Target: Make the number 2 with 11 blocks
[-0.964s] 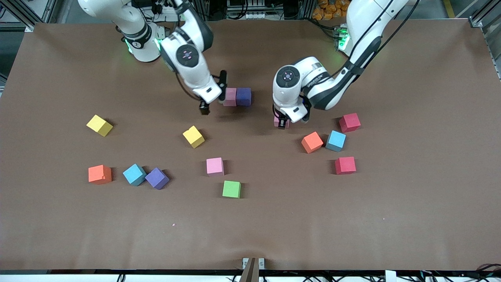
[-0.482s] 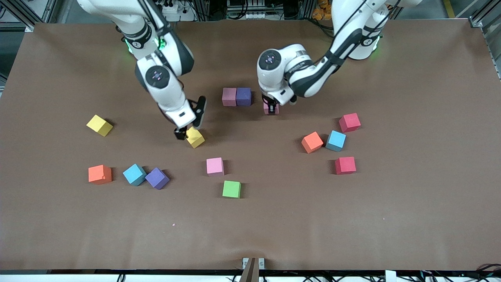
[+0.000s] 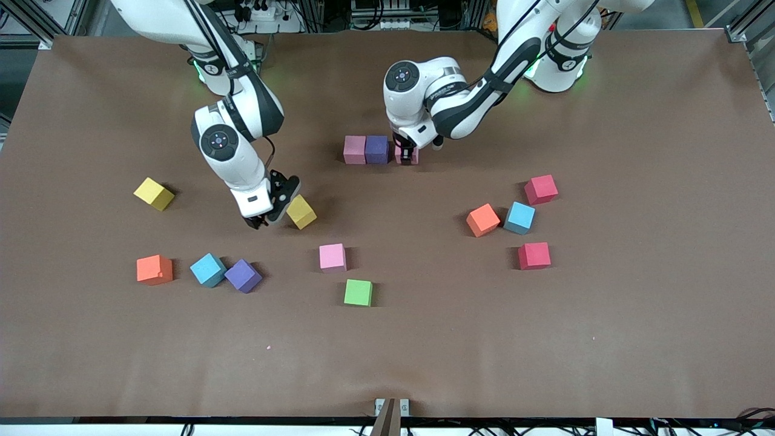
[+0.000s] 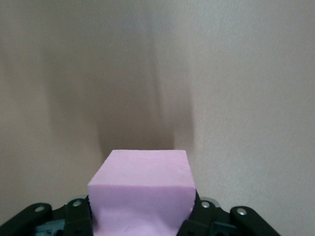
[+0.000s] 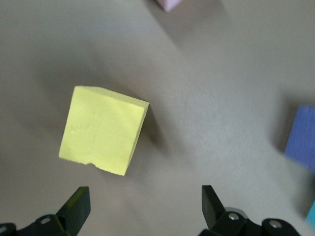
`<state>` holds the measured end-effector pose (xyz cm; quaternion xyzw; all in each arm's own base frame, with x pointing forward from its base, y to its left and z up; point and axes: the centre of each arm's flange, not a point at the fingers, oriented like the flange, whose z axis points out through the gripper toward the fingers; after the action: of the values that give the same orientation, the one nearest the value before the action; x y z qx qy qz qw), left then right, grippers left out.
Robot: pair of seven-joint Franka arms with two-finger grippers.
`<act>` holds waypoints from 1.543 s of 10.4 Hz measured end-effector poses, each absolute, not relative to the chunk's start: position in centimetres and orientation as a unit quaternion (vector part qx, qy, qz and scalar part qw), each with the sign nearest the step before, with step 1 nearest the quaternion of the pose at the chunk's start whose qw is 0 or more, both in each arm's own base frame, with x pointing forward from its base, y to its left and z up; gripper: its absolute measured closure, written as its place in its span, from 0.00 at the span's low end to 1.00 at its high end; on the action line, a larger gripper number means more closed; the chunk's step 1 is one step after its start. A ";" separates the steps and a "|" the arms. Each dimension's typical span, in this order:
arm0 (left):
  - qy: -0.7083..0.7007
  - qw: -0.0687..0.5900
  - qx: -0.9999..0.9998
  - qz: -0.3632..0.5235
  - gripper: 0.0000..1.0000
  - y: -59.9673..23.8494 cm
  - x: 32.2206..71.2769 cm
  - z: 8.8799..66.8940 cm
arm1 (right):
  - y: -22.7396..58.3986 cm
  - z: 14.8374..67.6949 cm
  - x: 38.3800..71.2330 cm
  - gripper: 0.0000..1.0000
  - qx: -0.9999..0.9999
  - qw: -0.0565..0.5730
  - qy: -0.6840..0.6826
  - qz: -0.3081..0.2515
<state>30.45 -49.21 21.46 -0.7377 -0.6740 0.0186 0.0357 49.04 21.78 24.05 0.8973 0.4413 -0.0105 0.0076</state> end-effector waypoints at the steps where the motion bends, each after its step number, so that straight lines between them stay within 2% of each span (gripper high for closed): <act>1: -0.673 0.028 -0.739 0.026 0.37 -49.4 30.2 21.2 | 22.8 23.9 48.5 0.00 0.921 0.008 0.390 -0.013; 3: -0.674 0.017 -0.737 0.039 0.37 -49.3 29.5 20.3 | 25.4 23.6 47.5 0.00 0.937 0.008 0.349 -0.015; 13: -0.675 0.011 -0.736 0.058 0.37 -49.4 28.9 18.8 | 27.0 20.2 48.2 0.00 0.936 0.002 0.353 -0.005; 14: -0.675 0.010 -0.736 0.059 0.37 -49.4 28.9 18.8 | 27.0 19.9 48.2 0.08 0.936 0.001 0.353 -0.003; 15: -0.675 0.009 -0.735 0.059 0.37 -49.4 29.0 18.8 | 27.1 19.6 48.1 0.11 0.936 0.001 0.353 -0.004; 16: -0.676 0.009 -0.735 0.058 0.37 -49.3 29.1 18.8 | 27.1 19.4 48.1 0.22 0.935 0.001 0.353 -0.005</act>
<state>29.10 -49.34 18.81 -0.7345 -0.6760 0.0584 0.0094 48.07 27.10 19.43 0.9354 0.3535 -0.0050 0.0014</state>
